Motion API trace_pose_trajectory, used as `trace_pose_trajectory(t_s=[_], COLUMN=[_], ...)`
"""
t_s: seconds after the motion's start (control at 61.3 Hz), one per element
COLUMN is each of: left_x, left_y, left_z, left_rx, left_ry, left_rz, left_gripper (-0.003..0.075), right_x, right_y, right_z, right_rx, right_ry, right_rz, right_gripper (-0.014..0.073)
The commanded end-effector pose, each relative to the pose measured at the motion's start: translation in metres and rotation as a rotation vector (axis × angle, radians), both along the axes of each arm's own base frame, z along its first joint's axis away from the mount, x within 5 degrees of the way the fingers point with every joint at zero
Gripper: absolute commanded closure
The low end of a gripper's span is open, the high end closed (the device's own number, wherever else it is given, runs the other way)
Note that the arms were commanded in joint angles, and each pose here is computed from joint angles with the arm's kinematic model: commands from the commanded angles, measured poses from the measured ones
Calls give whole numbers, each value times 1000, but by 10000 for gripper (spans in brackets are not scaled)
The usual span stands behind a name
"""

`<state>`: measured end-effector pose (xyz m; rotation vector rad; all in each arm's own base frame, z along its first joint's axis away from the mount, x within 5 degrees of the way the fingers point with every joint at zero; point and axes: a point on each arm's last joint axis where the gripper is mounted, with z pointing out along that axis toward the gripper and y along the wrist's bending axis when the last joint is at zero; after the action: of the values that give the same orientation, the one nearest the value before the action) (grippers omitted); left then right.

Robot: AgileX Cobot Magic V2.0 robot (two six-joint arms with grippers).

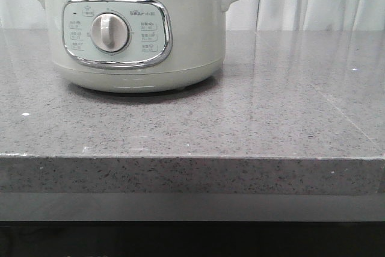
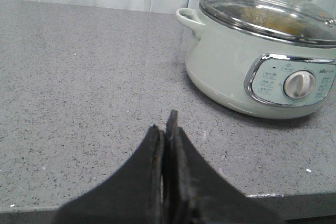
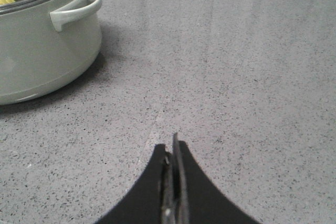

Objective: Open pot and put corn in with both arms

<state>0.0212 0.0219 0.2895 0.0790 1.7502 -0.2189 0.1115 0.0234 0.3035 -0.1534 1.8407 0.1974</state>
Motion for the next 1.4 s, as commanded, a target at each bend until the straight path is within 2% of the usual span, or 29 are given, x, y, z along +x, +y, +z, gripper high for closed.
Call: trace_pose_trajectory(t_s=[0.0, 0.49, 0.686, 0.784, 0.865, 0.947, 1.077, 1.192, 1.29, 1.388], left_x=[-3, -3, -3, -3, -5, -8, -10, -13, -10, -4], left_y=[0, 0, 3, -1, -8, -15, -20, -26, -29, -31], left_z=[14, 14, 15, 21, 23, 22, 22, 21, 17, 8], left_rx=[-31, -31, 11, 17, 57, 78, 34, 40, 39, 34], left_ry=[-101, -101, -123, -187, -225, -225, -215, -219, -228, -227], left_rz=[-28, -28, -3, -41, -130, -212, -273, -348, -347, -282], left_gripper=[741, 741, 741, 741, 741, 741, 741, 741, 741, 741], right_x=[2, 2, 2, 2, 2, 2, 2, 2, 2, 2], right_y=[-2, -2, -2, -2, -2, -2, -2, -2, -2, -2], right_z=[15, 15, 15, 15, 15, 15, 15, 15, 15, 15], right_rx=[16, 16, 16, 16, 16, 16, 16, 16, 16, 16], right_ry=[-91, -91, -91, -91, -91, -91, -91, -91, -91, -91], right_rz=[-20, -20, -20, -20, -20, -20, -20, -20, -20, -20], right_gripper=[662, 662, 662, 662, 662, 662, 662, 662, 662, 662])
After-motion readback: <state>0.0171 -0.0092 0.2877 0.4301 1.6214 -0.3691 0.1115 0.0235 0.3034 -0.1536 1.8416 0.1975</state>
